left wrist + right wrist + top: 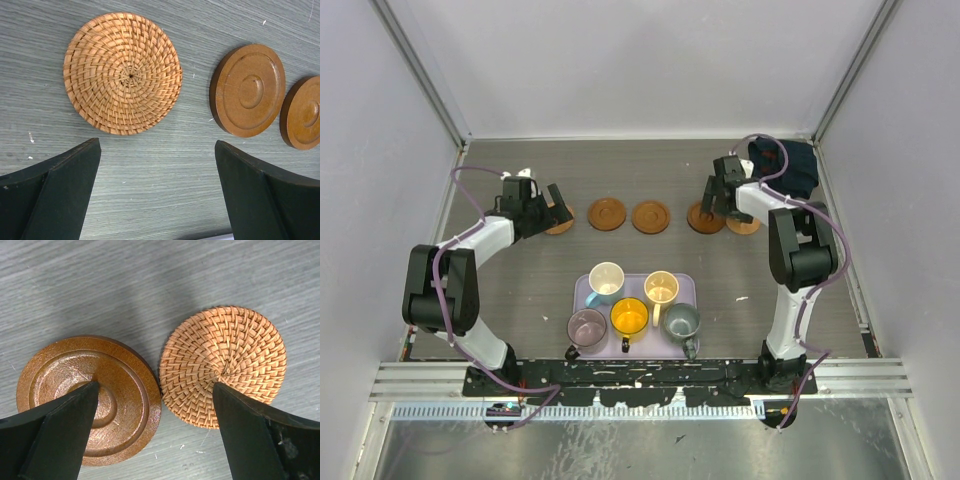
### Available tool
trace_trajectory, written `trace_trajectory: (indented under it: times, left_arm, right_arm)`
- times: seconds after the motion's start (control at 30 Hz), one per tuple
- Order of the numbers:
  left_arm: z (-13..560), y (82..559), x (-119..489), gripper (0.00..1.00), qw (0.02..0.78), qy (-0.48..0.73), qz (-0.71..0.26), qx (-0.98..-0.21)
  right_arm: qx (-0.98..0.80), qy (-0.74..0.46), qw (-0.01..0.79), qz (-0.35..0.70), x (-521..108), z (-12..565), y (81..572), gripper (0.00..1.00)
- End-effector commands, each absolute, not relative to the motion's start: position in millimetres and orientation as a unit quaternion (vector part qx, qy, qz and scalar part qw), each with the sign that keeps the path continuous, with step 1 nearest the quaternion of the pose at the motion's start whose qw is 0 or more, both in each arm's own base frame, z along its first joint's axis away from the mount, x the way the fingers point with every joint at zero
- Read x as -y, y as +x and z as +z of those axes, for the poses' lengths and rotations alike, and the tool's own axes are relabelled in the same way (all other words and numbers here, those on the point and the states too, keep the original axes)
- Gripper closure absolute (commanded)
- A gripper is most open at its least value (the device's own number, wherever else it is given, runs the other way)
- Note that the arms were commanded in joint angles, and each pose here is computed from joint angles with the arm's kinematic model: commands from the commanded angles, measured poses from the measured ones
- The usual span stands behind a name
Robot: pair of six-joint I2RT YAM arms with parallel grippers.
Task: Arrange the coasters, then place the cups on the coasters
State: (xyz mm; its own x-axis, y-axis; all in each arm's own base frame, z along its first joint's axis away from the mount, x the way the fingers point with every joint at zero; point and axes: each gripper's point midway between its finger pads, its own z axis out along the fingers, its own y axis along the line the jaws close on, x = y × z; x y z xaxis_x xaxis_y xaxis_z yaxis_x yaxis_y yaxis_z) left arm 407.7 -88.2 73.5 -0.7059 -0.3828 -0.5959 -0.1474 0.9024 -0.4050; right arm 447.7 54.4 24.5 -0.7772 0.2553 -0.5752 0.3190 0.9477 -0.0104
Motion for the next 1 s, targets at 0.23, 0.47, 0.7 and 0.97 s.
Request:
trace_trajectory:
  times: [0.23,0.47,0.7,0.97]
  left_arm:
    - [91,418,87,0.02,0.384,-0.141,-0.164,-0.897]
    - [90,417,87,0.02,0.384,-0.141,-0.162,-0.898]
    - [90,416,87,0.02,0.384,-0.141,-0.162,-0.898]
    - [90,416,86,0.02,0.385,-0.142,-0.162,-0.898]
  right_arm:
    - [-0.971,0.082,0.219,-0.050,-80,-21,422,0.00]
    - [-0.972,0.064,0.217,-0.057,-95,-23,419,0.00]
    - [-0.974,0.068,0.209,-0.062,-100,-27,410,0.00]
    - [-0.974,0.064,0.208,-0.069,-102,-27,404,0.00]
